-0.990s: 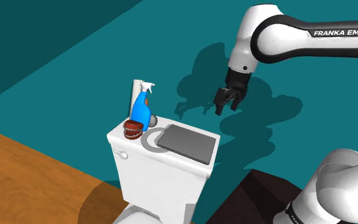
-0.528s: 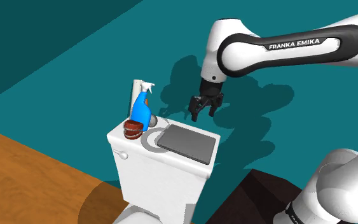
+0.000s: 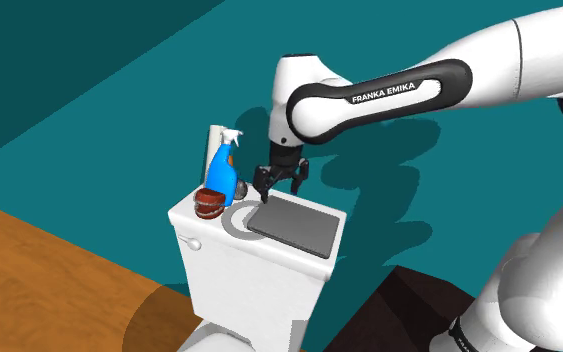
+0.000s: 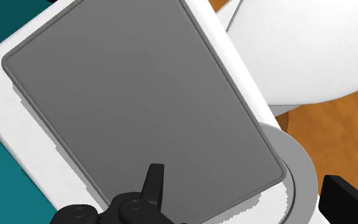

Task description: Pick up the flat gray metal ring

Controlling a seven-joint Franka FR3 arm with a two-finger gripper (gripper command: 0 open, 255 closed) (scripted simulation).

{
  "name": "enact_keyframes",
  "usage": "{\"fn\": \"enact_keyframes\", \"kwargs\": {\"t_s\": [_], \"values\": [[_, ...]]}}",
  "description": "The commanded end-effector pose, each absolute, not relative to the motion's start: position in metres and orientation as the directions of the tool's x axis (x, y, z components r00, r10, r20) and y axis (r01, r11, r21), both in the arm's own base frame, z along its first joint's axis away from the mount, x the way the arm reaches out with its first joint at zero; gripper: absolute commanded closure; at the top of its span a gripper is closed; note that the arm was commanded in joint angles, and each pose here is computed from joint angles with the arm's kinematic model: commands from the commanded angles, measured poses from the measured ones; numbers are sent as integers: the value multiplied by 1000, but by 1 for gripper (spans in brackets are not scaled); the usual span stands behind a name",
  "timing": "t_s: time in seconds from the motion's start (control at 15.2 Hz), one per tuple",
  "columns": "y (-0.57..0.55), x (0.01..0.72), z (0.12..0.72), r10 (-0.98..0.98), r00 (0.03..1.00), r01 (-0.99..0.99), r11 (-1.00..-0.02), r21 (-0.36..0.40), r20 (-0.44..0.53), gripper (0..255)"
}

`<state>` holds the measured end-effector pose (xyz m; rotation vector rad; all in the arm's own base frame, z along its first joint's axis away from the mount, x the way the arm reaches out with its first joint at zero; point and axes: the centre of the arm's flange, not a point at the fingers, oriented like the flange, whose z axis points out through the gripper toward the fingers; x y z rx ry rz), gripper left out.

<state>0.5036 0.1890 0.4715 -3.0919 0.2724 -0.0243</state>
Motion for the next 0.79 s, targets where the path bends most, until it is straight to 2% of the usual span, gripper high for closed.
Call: {"fn": "enact_keyframes", "kwargs": {"t_s": [0.0, 0.73], "values": [[203, 520, 457, -185, 983, -185, -982, -34, 11, 0], [282, 613, 395, -227, 974, -227, -974, -2, 6, 0]]}}
